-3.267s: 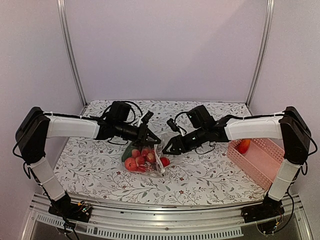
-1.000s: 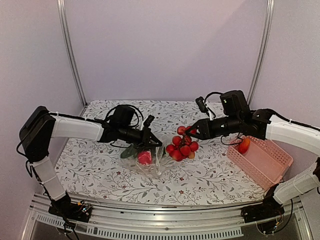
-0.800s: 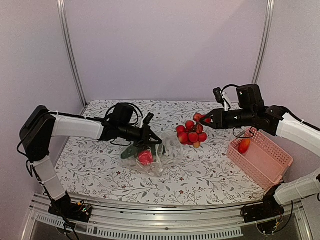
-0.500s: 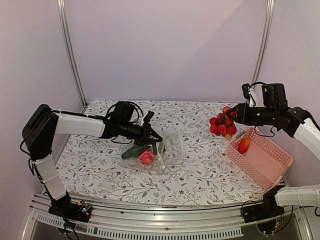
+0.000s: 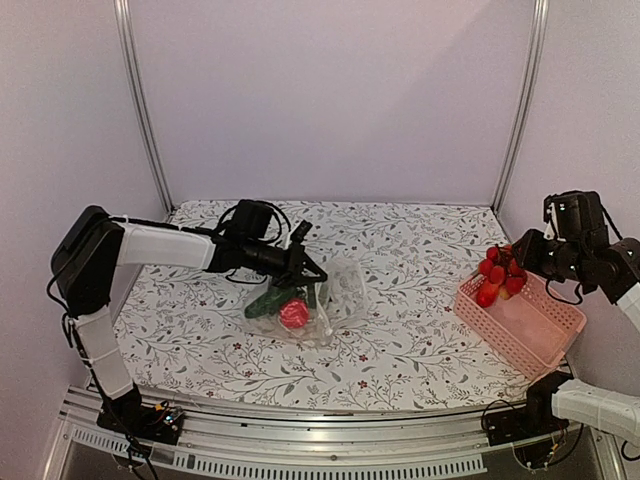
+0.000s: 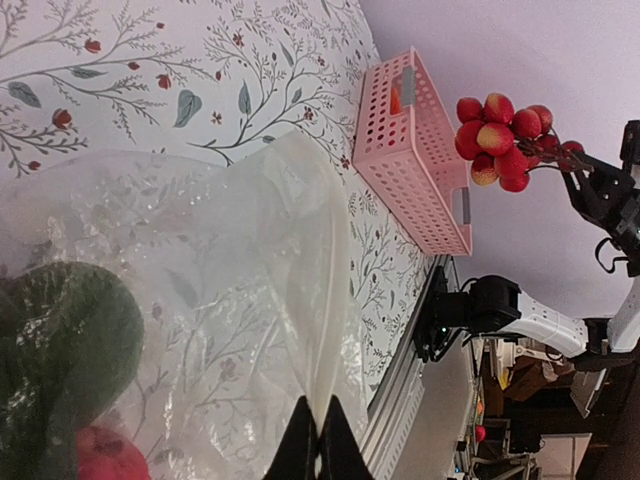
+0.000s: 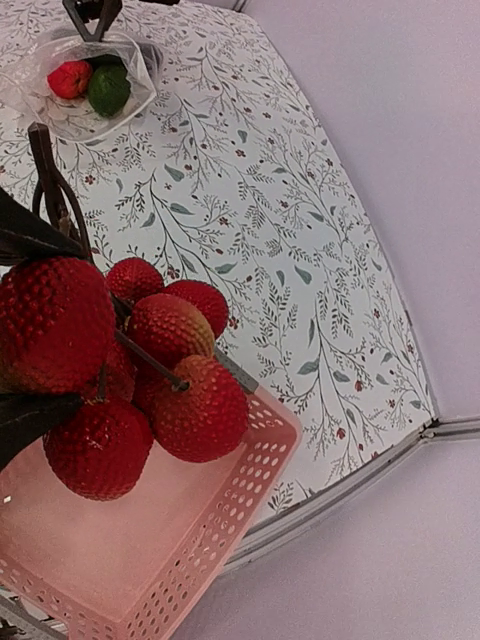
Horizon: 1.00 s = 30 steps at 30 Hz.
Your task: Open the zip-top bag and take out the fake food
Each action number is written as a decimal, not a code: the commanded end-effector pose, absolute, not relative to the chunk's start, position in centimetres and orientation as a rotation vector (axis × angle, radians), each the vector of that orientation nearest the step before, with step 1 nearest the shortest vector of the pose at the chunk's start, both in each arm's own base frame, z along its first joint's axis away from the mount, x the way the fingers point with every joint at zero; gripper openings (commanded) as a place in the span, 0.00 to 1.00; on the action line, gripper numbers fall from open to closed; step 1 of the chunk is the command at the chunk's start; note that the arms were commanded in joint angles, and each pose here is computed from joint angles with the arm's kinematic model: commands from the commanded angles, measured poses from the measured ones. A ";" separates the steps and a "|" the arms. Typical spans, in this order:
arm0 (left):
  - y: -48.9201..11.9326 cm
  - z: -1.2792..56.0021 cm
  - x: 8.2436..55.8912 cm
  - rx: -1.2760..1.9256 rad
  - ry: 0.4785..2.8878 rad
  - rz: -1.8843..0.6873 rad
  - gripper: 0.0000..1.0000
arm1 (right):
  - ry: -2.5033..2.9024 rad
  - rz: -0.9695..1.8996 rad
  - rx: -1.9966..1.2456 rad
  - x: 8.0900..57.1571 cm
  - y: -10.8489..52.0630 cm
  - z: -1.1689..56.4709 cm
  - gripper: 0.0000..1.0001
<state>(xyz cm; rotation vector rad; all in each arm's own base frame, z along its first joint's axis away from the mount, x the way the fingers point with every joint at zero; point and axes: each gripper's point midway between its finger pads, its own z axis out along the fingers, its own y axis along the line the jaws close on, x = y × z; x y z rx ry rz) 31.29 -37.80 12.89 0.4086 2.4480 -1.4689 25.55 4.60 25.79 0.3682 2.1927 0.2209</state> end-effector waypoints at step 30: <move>-36.6 12.4 32.7 0.416 2.458 -1.450 0.00 | 2.291 0.128 0.534 31.1 -0.3 19.1 0.81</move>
